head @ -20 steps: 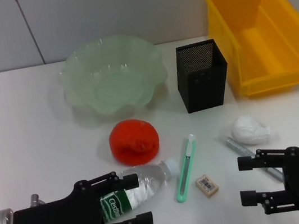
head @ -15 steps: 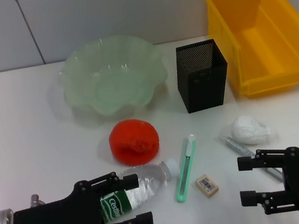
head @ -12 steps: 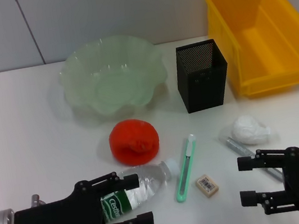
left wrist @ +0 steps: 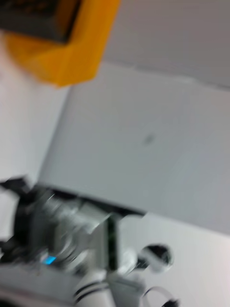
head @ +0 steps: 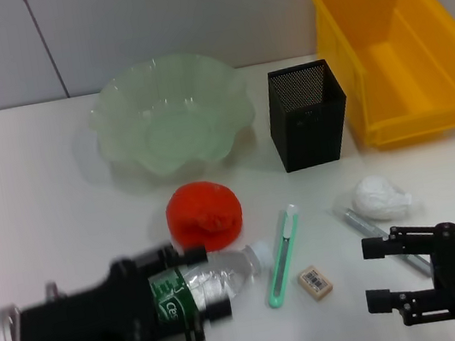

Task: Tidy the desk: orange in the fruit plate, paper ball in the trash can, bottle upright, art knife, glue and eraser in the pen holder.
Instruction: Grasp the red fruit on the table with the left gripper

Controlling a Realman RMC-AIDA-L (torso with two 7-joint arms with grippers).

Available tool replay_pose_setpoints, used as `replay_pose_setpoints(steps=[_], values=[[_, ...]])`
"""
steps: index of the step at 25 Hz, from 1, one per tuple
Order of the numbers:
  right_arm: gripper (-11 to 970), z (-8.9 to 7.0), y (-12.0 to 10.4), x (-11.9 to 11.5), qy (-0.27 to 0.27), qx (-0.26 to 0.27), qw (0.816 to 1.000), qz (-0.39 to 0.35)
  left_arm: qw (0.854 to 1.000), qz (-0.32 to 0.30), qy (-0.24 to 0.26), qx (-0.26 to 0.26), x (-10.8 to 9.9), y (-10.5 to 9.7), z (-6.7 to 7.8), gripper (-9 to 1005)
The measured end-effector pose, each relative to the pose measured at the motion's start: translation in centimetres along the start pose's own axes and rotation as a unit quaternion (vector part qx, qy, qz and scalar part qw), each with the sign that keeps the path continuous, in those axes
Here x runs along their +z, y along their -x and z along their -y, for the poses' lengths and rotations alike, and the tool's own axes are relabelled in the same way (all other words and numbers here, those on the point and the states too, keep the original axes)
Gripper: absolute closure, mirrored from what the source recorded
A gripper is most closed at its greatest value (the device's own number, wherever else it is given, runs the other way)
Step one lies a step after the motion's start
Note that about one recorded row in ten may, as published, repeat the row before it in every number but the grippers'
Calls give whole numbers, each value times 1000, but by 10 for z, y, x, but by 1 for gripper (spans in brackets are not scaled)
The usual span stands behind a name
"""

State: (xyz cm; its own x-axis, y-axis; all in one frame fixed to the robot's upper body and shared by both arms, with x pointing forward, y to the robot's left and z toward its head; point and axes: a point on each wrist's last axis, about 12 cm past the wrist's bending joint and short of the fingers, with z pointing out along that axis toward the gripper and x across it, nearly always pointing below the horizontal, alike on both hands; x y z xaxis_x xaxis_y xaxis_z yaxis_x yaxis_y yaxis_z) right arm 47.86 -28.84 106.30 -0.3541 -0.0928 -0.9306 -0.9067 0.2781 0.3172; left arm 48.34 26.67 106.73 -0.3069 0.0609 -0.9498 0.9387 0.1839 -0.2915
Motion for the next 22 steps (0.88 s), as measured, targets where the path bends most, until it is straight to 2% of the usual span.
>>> replay_pose_setpoints(steps=[2,3,4,5,6,7,8,10,12,22], values=[[188,0,0,0,-1,0,1000,0,1000,0,0,0,0,0,0,203],[188,0,0,0,-1,0,1000,0,999,26,22,12,0,8,-6,204],[188,0,0,0,-1,0,1000,0,999,26,22,12,0,8,-6,205],[188,0,0,-1,0,0,1000,-1,996,44,64,43,3,22,-23,206],[188,0,0,-1,0,0,1000,-1,994,39,88,57,7,26,-32,206],[188,0,0,-1,-1,0,1000,-1,994,39,88,57,7,26,-32,207],[188,0,0,-1,-1,0,1000,0,985,3,151,86,13,27,-54,208],[188,1,0,-1,-2,0,1000,0,982,-10,164,94,16,25,-59,210],[188,0,0,-2,-2,0,1000,1,973,-61,194,109,26,18,-72,211],[189,0,1,-2,1,0,1000,5,962,-139,205,116,43,11,-84,220]])
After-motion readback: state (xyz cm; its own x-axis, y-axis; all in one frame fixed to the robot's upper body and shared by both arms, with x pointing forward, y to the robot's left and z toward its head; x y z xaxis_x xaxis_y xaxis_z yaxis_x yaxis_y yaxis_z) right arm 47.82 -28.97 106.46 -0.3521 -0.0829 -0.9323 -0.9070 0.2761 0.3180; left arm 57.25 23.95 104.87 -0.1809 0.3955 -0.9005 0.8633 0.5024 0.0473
